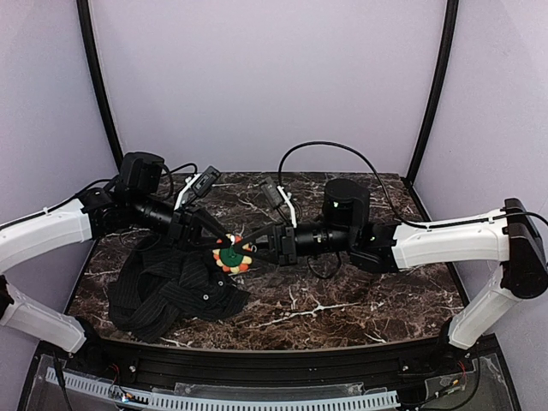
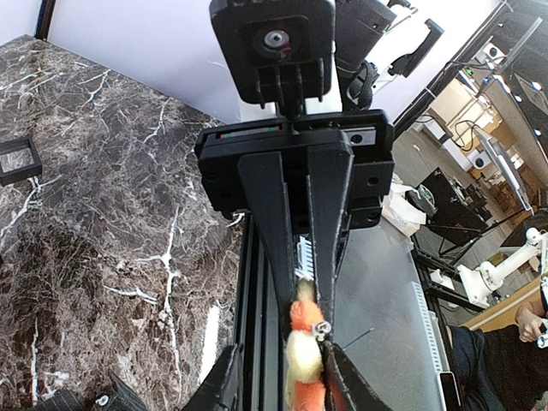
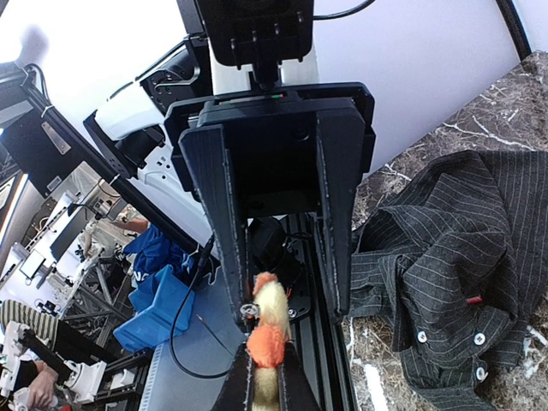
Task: Remove the brooch from the garment
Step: Pass from the right arm to the left
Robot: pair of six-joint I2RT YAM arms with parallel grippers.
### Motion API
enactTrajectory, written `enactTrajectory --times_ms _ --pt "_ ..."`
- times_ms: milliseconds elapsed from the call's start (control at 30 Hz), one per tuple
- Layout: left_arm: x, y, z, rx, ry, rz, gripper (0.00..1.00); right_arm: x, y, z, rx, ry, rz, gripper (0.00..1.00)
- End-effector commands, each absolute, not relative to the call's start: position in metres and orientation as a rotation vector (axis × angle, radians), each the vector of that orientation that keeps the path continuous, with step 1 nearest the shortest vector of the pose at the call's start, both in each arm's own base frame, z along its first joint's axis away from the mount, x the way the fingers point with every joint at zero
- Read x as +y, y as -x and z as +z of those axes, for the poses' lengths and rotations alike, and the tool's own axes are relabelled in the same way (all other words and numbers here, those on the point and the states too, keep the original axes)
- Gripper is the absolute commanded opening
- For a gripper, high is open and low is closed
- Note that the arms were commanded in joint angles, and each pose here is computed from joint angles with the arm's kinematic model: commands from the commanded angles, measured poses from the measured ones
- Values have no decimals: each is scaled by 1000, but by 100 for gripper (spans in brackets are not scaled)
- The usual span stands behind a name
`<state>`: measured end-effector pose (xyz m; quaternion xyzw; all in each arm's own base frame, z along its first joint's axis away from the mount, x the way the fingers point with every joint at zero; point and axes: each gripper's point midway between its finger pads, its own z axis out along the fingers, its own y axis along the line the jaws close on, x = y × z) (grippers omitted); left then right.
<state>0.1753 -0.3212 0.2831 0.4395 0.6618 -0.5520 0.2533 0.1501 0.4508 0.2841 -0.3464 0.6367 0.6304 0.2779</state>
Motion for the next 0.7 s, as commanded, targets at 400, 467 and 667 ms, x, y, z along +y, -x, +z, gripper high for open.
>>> enactTrajectory --times_ms 400,467,667 --pt "-323 -172 290 1754 -1214 -1547 11 455 -148 295 1656 941 1704 0" --pt "-323 -170 291 1746 -1218 -1560 6 454 -149 296 1655 933 1699 0" --pt "-322 -166 296 1711 -1229 -1588 1 450 -151 298 1654 911 1686 0"
